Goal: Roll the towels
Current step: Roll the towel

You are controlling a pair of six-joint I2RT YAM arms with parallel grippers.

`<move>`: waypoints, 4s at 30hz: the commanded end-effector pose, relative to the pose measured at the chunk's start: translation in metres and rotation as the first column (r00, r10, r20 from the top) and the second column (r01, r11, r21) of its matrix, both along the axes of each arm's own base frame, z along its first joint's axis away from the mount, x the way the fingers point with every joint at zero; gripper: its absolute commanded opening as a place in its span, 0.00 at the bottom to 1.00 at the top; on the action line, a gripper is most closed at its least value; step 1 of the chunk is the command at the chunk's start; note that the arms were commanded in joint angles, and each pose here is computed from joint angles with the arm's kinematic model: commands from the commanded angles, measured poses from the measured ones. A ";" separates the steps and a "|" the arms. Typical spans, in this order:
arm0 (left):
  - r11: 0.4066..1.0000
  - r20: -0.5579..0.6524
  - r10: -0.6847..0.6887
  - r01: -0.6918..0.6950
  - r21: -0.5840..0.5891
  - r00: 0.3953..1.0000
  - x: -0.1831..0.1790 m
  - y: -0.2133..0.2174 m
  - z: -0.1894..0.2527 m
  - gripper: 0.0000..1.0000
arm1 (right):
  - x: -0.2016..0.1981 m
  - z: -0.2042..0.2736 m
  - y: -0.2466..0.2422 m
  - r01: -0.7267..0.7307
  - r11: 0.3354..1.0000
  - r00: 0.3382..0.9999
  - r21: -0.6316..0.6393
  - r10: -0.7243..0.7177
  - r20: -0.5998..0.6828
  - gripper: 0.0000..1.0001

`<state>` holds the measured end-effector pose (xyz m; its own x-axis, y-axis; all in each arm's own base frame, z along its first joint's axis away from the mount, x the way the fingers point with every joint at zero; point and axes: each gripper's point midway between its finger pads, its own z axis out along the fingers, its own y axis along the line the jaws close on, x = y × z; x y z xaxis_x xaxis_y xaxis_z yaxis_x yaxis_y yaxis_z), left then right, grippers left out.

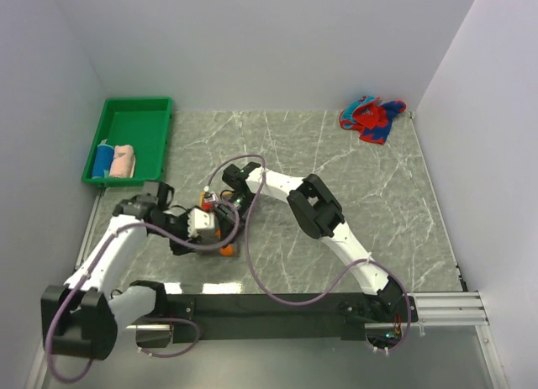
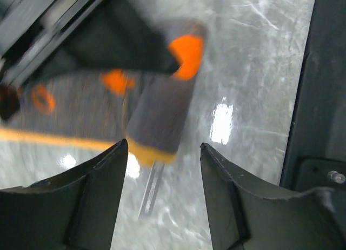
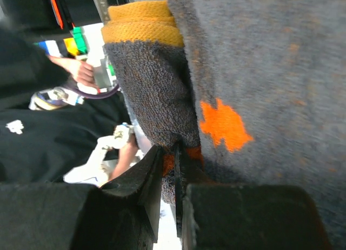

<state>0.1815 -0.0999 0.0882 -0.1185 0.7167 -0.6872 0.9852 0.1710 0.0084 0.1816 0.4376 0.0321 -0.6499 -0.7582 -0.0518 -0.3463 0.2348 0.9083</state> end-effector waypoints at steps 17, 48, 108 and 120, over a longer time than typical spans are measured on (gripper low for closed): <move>0.949 0.015 -0.175 0.165 0.269 0.984 -0.008 -0.021 -0.076 0.36 | 0.046 -0.056 -0.018 0.086 0.990 0.991 -0.114 -0.073 0.110 0.00; 0.981 -0.686 0.031 0.108 0.159 0.727 0.052 -0.010 -0.113 0.06 | 0.060 0.130 -0.130 0.095 0.978 0.430 0.187 -0.210 0.878 0.45; 0.988 0.043 0.152 -0.152 -0.017 0.987 0.067 0.030 0.041 0.56 | 0.007 -0.035 -0.062 -0.066 0.984 0.955 -0.163 0.110 0.275 0.00; 0.990 0.176 -0.135 0.127 0.056 0.975 0.010 -0.068 0.000 0.61 | 0.014 -0.075 -0.056 -0.026 0.973 0.985 -0.231 0.064 0.158 0.00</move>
<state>0.1741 -0.1563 0.0860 0.0720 0.7496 -0.6579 0.9934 0.0048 0.1142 0.1856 0.3952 0.0235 -0.6474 -0.7621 0.0070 -0.3726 0.3244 0.8694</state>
